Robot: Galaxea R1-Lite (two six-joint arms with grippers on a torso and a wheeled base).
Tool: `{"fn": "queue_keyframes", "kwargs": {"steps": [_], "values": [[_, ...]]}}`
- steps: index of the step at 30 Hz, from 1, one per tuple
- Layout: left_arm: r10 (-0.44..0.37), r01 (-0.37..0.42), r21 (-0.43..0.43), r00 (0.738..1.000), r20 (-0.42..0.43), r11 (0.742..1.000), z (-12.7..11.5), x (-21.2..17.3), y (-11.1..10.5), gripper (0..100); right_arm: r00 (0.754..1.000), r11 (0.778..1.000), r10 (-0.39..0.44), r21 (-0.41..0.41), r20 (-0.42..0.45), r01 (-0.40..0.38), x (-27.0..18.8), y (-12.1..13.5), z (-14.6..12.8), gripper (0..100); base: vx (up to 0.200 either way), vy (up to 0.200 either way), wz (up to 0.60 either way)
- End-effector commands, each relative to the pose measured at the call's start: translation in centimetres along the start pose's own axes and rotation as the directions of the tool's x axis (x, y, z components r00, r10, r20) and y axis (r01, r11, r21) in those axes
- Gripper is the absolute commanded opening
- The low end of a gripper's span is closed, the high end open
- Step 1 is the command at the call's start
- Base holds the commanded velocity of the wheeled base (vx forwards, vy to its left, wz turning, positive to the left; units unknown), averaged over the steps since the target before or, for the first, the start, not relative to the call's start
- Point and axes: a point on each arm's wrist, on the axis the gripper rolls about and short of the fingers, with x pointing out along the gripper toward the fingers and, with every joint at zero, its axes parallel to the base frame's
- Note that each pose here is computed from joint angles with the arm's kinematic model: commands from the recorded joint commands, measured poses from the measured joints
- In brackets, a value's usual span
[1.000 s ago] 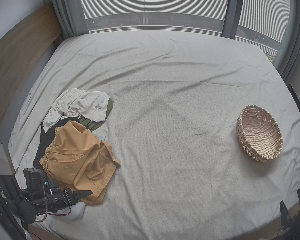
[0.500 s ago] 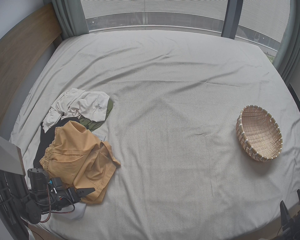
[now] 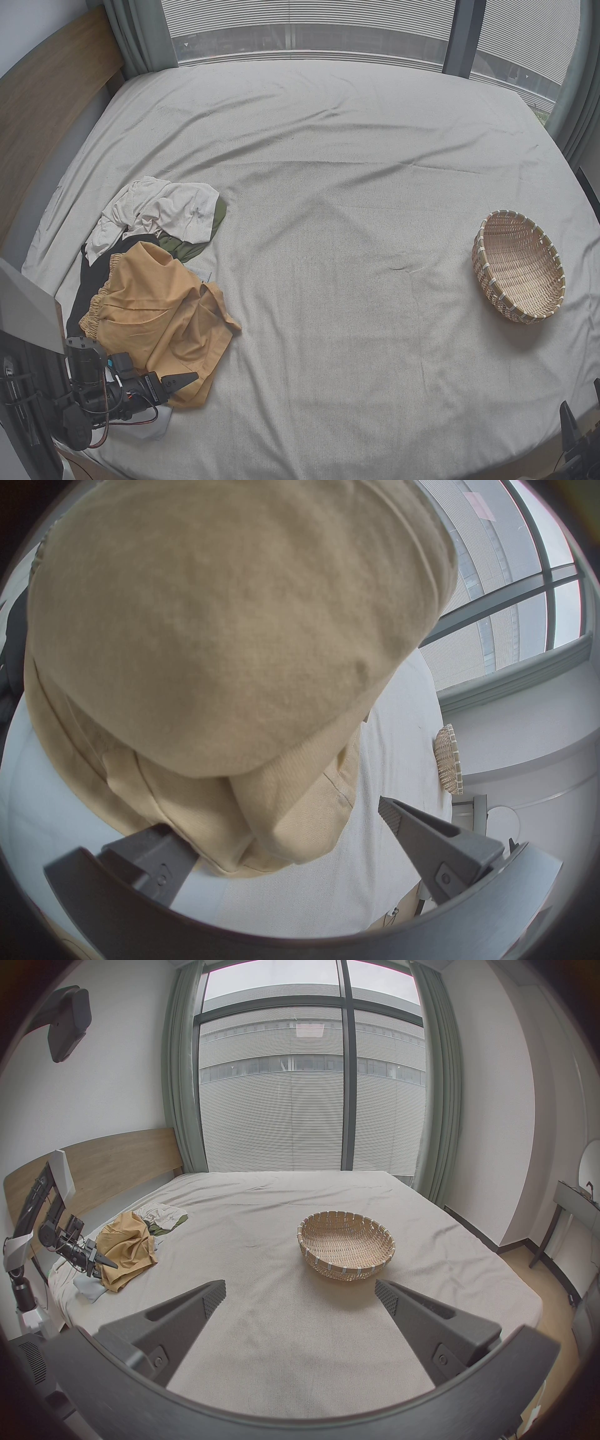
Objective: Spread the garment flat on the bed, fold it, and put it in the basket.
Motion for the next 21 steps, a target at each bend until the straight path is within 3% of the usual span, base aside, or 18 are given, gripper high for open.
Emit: {"fn": "queue_keyframes", "kwargs": {"steps": [1,13,21], "values": [[-0.007,0.007,0.004,1.0,-0.015,1.0,-0.3,0.0,-0.3,0,1.0,1.0,0.0,0.0,-0.012,0.0,0.1,0.0,-0.5,100,0.0,0.0,0.0],[-0.097,0.098,0.031,0.994,-0.042,0.995,-0.7,1.8,-3.0,0,1.0,1.0,0.0,0.0,-0.012,0.0,0.1,0.0,-0.5,100,0.0,0.0,0.0],[-0.121,0.12,0.032,0.992,0.029,0.992,-0.1,3.2,-5.2,0,1.0,1.0,0.0,0.0,-0.012,0.0,0.1,0.0,-0.5,100,0.0,0.0,0.0]]}}
